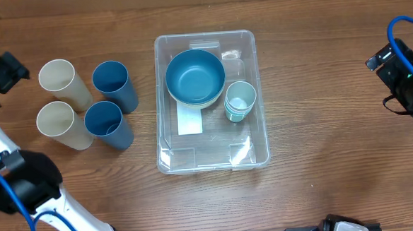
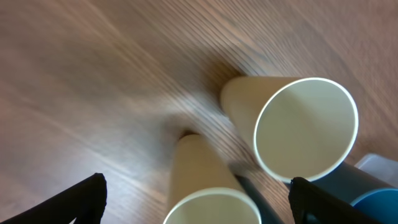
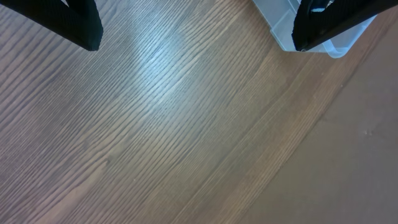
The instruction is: Pack container
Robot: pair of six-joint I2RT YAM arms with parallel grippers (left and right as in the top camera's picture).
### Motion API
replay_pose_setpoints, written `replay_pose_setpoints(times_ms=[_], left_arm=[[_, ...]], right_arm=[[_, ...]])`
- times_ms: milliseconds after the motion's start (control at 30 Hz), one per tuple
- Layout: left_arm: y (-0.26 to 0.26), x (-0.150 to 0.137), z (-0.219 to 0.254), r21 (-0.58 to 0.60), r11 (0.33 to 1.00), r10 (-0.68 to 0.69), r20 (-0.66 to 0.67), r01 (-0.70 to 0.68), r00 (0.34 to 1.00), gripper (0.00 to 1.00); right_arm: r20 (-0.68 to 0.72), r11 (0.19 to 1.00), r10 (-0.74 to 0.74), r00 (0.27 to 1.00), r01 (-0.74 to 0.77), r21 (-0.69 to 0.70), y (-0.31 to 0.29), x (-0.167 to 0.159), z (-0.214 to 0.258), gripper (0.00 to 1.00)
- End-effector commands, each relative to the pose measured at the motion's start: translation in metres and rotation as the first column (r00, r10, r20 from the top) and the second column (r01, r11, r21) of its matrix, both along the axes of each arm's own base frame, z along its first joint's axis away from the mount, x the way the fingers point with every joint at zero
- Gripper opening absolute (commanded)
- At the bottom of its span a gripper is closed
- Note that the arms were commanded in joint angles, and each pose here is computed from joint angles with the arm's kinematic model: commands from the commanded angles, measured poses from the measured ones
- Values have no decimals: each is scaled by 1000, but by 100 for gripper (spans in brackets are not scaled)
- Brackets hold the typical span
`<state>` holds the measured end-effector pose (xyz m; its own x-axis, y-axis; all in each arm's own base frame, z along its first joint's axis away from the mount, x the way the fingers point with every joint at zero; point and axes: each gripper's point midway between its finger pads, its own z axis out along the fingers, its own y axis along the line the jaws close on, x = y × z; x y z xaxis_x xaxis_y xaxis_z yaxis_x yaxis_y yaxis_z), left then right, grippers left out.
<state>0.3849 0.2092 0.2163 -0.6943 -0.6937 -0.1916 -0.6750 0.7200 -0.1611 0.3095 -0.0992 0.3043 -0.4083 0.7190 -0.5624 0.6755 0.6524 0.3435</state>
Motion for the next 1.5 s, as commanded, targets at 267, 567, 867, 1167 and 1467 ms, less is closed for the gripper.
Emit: replay_pose_setpoints(times_ms=[267, 567, 867, 1167, 1467], left_arm=[[-29, 45, -94, -95, 984, -160, -115, 149, 980, 4], [-63, 23, 134, 160, 975, -201, 342, 154, 918, 4], [-305, -84, 178, 280, 652, -756, 312, 704, 576, 4], [-385, -107, 2, 105, 392, -911, -92, 914, 401, 4], [-403, -62, -108, 124, 421, -880, -183, 899, 438, 4]], right_arm=[[16, 1000, -11, 1000, 11, -6, -2, -1, 5, 100], [16, 1000, -11, 1000, 11, -6, -2, -1, 5, 100], [16, 1000, -11, 1000, 11, -6, -2, -1, 5, 100], [16, 1000, -11, 1000, 11, -6, -2, -1, 5, 100], [16, 1000, -11, 1000, 11, -6, -2, -1, 5, 100]])
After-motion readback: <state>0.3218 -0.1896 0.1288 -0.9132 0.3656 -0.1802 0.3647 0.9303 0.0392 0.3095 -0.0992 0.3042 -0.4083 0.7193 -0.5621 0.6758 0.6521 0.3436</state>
